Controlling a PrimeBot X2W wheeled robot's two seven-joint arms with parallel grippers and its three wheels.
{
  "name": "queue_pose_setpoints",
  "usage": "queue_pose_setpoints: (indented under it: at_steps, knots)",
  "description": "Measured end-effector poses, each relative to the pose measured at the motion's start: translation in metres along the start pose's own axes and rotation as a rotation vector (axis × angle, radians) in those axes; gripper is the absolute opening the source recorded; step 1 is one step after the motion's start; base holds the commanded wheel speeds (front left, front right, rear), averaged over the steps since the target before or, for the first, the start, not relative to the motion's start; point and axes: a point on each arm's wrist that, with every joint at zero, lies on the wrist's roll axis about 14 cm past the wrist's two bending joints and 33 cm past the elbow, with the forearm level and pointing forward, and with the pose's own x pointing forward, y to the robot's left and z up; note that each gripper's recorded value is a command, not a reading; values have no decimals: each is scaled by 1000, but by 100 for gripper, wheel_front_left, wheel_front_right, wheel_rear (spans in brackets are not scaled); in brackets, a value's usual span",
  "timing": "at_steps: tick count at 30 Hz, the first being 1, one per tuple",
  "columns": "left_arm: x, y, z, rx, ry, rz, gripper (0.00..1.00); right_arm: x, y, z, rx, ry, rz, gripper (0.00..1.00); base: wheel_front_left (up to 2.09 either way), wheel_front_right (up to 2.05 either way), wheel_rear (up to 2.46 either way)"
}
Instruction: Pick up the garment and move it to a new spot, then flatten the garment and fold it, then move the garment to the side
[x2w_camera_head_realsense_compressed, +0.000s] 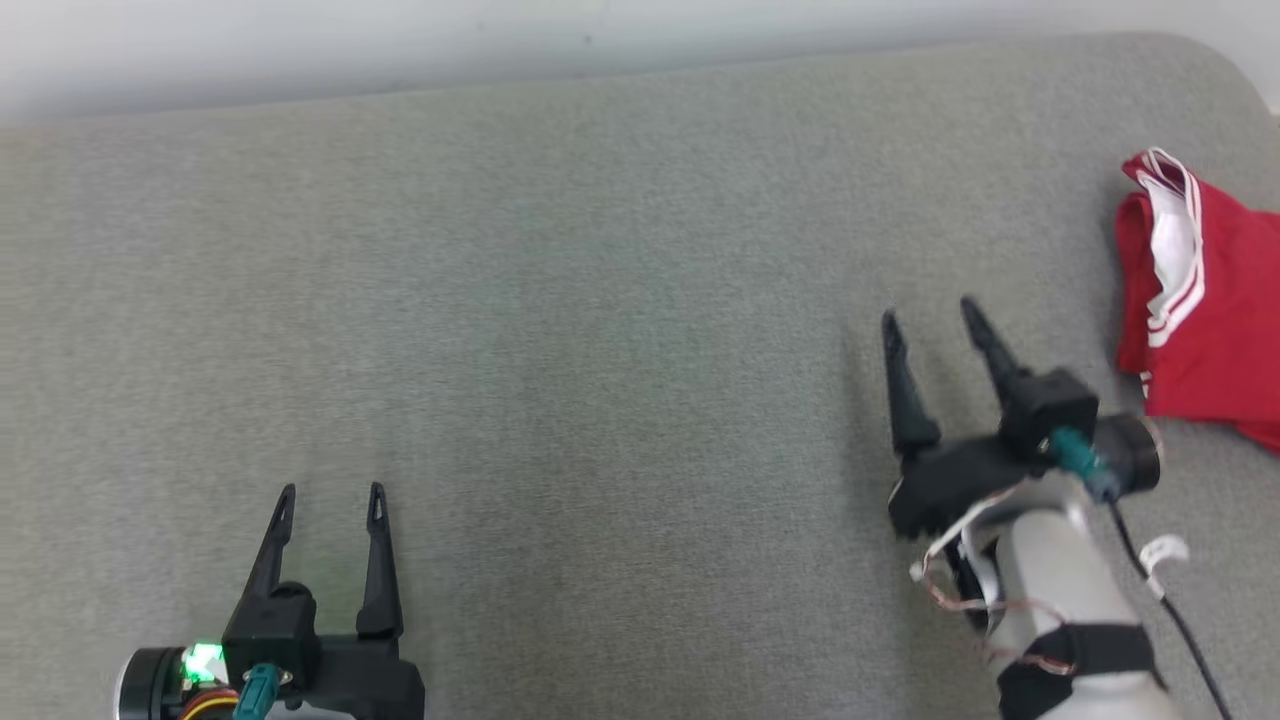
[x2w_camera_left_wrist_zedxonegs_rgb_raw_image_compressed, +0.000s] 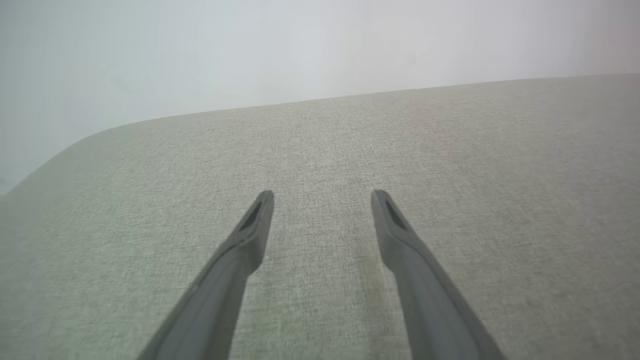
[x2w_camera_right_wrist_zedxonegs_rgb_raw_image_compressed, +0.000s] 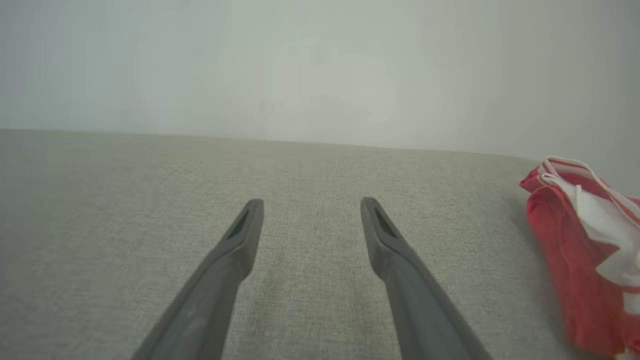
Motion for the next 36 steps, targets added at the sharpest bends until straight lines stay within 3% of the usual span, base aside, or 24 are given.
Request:
queue_pose_setpoints:
  at_steps: [8, 36]
  knots:
    - [-25, 19, 2, -6, 4, 63, 100, -32, 16, -29, 26, 75, 19, 100, 0, 0, 0]
    - [-75, 47, 25, -45, -66, 149, 100, -87, 29, 2, 86, -25, 36, 100, 0, 0, 0]
